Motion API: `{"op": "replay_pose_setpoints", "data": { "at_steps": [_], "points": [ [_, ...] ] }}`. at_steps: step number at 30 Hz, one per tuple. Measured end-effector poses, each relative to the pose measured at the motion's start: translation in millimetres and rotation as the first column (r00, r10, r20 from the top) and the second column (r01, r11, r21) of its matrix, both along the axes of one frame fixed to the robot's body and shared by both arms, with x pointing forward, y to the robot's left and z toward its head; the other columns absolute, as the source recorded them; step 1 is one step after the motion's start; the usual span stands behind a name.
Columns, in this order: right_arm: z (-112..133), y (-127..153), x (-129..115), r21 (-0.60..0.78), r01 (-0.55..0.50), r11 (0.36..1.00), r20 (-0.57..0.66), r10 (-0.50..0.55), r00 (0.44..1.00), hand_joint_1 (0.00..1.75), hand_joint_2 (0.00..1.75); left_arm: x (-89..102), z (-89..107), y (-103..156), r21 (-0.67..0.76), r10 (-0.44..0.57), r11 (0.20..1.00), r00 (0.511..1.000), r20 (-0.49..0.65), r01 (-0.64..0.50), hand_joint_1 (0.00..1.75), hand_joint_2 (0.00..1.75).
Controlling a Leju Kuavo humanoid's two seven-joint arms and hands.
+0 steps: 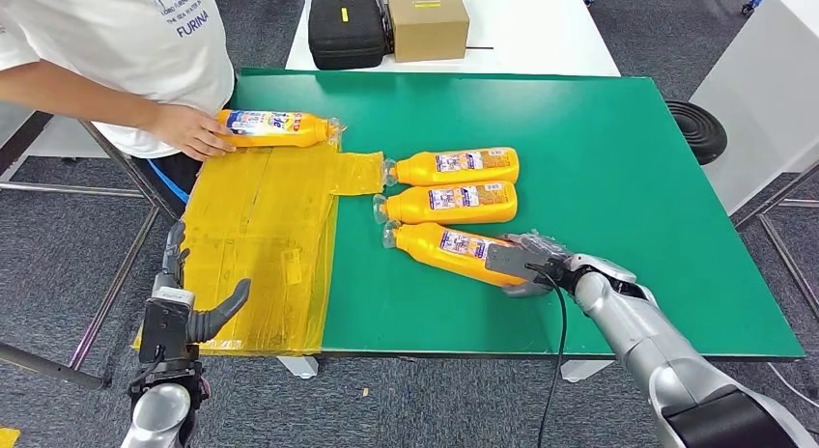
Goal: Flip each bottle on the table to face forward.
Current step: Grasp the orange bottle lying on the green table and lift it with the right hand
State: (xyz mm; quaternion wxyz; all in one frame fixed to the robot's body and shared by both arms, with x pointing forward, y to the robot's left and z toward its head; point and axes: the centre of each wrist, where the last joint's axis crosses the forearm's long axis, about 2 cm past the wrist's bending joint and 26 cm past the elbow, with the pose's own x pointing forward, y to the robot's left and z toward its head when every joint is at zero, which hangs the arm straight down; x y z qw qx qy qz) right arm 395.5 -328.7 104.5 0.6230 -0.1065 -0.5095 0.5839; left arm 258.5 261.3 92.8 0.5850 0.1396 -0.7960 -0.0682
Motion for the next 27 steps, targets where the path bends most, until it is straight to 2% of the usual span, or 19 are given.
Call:
{"op": "replay_pose_setpoints", "data": {
  "at_steps": [3, 6, 12, 16, 22, 27],
  "points": [
    [-5, 6, -5, 0.062, -0.017, 0.998, 0.037, 0.015, 0.999, 1.75, 1.75, -0.1, -1.1, 0, -0.011, 0.001, 1.000, 1.000, 0.001, -0.001, 0.00, 1.75],
    [-15, 18, -19, 0.187, -0.052, 0.981, 0.100, 0.033, 0.994, 1.75, 1.75, -1.5, -2.6, 1, -0.042, 0.001, 0.999, 1.000, 0.014, 0.000, 0.00, 1.75],
    [-28, 62, -56, 0.492, -0.125, 0.862, 0.241, 0.004, 0.971, 1.75, 1.75, -4.3, -5.4, 0, -0.130, -0.015, 0.991, 0.999, 0.037, 0.019, 0.00, 1.75],
    [-27, 79, -67, 0.554, -0.130, 0.822, 0.264, -0.025, 0.964, 1.75, 1.75, -5.0, -6.0, -1, -0.137, -0.017, 0.990, 0.999, 0.036, 0.021, 0.00, 1.75],
    [-22, 83, -70, 0.584, -0.128, 0.802, 0.283, -0.053, 0.958, 1.75, 1.75, -5.8, -6.5, -1, -0.144, -0.017, 0.989, 0.999, 0.034, 0.022, 0.00, 1.75],
    [-21, 94, -75, 0.637, -0.124, 0.761, 0.296, -0.093, 0.951, 1.75, 1.75, -7.5, -7.3, -2, -0.236, -0.069, 0.969, 0.998, 0.013, 0.070, 0.00, 1.75]
  ]
}}
